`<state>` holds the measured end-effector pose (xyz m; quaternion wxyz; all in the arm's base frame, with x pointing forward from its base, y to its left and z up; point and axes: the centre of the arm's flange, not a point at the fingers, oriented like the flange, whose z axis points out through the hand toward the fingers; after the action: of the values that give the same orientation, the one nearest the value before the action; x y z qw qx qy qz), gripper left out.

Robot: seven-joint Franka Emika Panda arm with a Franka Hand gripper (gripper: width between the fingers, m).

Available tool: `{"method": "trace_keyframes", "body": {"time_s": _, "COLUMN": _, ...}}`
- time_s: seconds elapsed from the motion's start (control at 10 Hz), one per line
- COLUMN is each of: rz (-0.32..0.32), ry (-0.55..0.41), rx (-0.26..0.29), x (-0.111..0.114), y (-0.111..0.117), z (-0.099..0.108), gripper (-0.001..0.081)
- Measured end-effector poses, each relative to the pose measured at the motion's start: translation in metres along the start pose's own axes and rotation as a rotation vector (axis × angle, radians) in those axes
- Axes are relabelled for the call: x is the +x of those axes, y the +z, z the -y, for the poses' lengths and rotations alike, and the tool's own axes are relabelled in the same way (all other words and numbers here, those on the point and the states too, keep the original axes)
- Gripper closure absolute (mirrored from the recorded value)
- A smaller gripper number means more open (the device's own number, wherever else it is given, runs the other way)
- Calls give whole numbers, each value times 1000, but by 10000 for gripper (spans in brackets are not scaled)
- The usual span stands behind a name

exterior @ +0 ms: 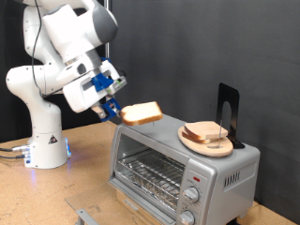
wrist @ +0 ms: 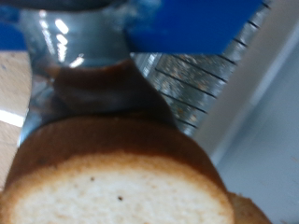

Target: Make a piece of toast with the oven

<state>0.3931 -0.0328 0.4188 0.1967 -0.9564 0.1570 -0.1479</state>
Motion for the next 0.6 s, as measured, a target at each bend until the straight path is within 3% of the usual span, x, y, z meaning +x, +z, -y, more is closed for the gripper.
{"method": "trace_keyframes", "body": {"time_s": 0.2, "rz": 10, "ry": 21, "rx": -35, "x": -3, "y": 7, "z": -26, "gripper": 406}}
{"method": "trace_keyframes", "body": {"time_s": 0.6, "rz": 6, "ry": 11, "rx": -113, "x": -13, "y": 40, "z": -64, "gripper": 406}}
